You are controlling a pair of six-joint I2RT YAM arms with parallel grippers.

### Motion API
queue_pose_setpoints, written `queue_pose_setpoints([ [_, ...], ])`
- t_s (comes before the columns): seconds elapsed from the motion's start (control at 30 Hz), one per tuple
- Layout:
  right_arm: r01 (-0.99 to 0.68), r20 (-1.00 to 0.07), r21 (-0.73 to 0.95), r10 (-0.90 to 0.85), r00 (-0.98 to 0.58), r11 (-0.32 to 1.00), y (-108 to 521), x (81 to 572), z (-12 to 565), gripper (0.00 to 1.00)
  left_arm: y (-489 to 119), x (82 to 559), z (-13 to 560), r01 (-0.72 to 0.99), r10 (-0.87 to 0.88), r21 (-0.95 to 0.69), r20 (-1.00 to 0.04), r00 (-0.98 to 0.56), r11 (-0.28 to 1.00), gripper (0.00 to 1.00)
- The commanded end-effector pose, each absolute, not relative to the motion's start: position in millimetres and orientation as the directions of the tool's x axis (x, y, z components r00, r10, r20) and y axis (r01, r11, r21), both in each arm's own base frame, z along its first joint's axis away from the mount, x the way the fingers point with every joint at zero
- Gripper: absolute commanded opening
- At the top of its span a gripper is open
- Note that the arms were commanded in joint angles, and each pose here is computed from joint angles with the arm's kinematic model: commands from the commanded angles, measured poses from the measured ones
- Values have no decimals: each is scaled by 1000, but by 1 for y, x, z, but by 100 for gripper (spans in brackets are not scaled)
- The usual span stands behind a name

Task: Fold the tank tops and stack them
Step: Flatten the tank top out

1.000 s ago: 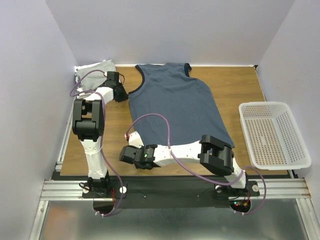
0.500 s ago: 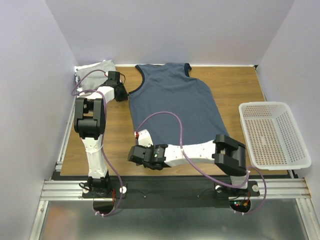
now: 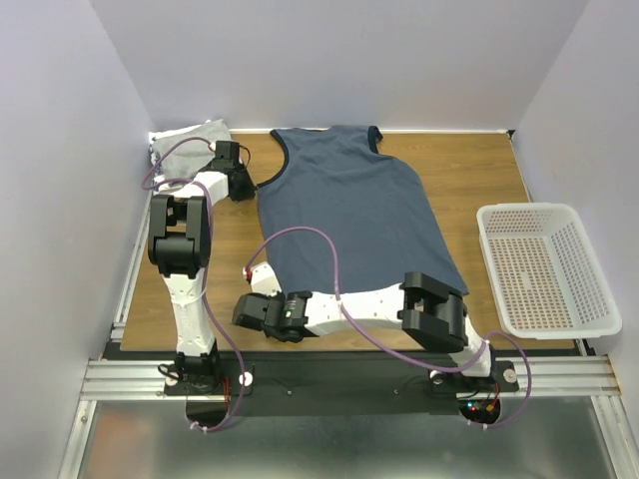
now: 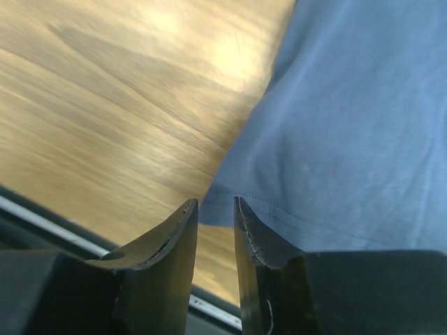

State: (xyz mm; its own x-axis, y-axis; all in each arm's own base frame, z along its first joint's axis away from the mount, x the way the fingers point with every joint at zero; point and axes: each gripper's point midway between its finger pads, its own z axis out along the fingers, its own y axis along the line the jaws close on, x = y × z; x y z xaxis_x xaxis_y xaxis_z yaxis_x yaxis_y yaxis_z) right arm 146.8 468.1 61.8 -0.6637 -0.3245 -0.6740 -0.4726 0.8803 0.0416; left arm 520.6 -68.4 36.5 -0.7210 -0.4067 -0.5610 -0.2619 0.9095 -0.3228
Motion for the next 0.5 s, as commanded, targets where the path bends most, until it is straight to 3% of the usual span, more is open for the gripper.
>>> queue_pose_setpoints([
  [0.0, -494, -685, 50, -330, -649, 868, 483, 143, 64, 34, -65, 536, 60, -236, -395, -328, -611, -686, 915, 0],
  [0.23, -477, -670, 38, -331, -664, 878, 475, 141, 52, 36, -65, 538, 61, -233, -397, -332, -612, -684, 914, 0],
  [0.3, -465, -666, 33, -328, -670, 884, 467, 140, 49, 29, -65, 538, 61, -233, -397, -332, -612, -684, 914, 0],
  [0.4, -450, -673, 44, -307, -673, 892, 461, 140, 56, 11, -65, 540, 63, -232, -399, -336, -614, -681, 913, 0],
  [0.47, -447, -680, 54, -295, -672, 893, 459, 141, 63, 7, -65, 541, 65, -230, -399, -338, -618, -677, 913, 0],
])
